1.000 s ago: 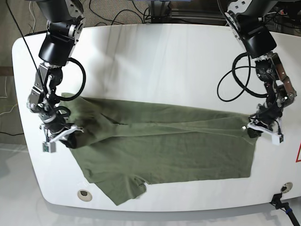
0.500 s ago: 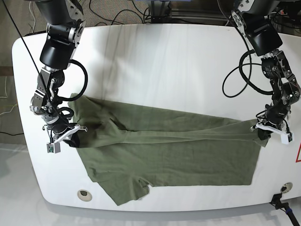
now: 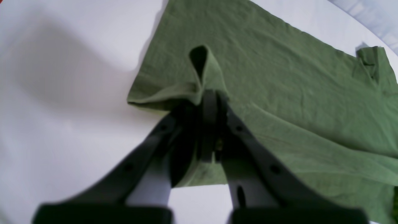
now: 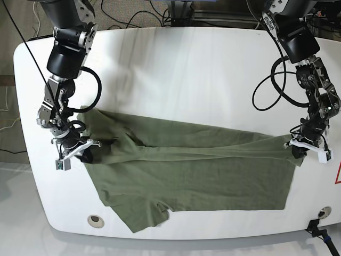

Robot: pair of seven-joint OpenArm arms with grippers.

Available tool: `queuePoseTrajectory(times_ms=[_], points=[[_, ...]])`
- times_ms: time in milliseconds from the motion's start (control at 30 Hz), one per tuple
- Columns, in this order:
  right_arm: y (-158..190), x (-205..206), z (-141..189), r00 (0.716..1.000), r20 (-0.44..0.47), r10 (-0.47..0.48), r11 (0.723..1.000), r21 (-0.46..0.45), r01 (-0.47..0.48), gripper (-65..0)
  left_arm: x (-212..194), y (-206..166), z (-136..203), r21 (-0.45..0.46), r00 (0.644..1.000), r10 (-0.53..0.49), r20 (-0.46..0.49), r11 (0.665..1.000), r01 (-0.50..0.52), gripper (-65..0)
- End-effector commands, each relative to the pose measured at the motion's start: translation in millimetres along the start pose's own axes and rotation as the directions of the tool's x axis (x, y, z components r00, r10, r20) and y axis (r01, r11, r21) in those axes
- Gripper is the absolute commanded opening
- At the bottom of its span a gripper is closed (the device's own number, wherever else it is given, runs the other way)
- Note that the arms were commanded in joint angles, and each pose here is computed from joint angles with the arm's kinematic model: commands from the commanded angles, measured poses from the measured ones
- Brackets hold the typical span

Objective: Fold the T-shirt properly

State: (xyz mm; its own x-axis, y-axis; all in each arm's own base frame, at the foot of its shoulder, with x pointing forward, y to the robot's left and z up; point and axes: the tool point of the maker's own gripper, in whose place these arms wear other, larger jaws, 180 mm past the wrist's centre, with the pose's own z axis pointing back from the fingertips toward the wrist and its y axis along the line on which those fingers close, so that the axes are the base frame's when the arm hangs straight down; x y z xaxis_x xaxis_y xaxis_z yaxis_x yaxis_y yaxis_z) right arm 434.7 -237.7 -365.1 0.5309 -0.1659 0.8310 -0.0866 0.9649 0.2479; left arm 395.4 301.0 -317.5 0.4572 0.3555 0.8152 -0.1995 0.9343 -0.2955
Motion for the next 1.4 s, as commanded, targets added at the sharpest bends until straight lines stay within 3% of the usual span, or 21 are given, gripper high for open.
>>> queuePoseTrajectory(times_ms=[0, 167, 233, 367, 467, 633, 833, 1000, 1367], points=[[-3, 37, 3, 0.994, 0.104, 0.016, 1.000, -0.004, -0.016, -65.0, 27, -2, 3, -0.006, 0.997, -0.014, 0.077, 1.000, 0.015, -65.0], [-5, 37, 4, 0.995, 0.103, 0.015, 1.000, -0.012, -0.014, -65.0, 27, -1, 3, -0.006, 0.997, -0.014, 0.077, 1.000, 0.015, -65.0], [-5, 37, 4, 0.995, 0.103, 0.015, 1.000, -0.013, -0.014, -53.9, 25, 1, 2, -0.001, 0.997, -0.006, 0.071, 1.000, 0.006, -64.5], [-8, 27, 5, 0.996, 0.087, 0.013, 1.000, -0.018, -0.012, -36.3, 24, 2, 1, 0.001, 0.998, -0.002, 0.068, 1.000, 0.002, -33.2], [-10, 22, 8, 0.995, 0.096, 0.014, 1.000, -0.019, -0.012, -31.1, 26, 3, 1, 0.002, 0.996, -0.005, 0.084, 1.000, 0.005, -18.4], [-10, 3, 22, 0.996, 0.079, 0.046, 0.999, -0.029, -0.043, -31.1, 32, 13, 10, 0.023, 0.980, -0.014, 0.200, 1.000, 0.009, -17.9], [-4, -7, 50, 0.988, 0.089, 0.124, 0.992, -0.045, -0.120, -30.9, 11, 31, 20, 0.060, 0.986, -0.053, 0.157, 0.997, 0.044, -17.9], [3, -15, 74, 0.979, 0.091, 0.181, 0.983, -0.054, -0.176, -30.7, 23, 22, 42, 0.059, 0.971, -0.130, 0.202, 0.991, 0.120, -17.9], [-15, -60, 81, 0.993, 0.010, 0.116, 0.990, -0.079, -0.115, -30.7, 2, 13, 48, -0.008, 0.966, -0.193, 0.170, 0.980, 0.197, -17.9]])
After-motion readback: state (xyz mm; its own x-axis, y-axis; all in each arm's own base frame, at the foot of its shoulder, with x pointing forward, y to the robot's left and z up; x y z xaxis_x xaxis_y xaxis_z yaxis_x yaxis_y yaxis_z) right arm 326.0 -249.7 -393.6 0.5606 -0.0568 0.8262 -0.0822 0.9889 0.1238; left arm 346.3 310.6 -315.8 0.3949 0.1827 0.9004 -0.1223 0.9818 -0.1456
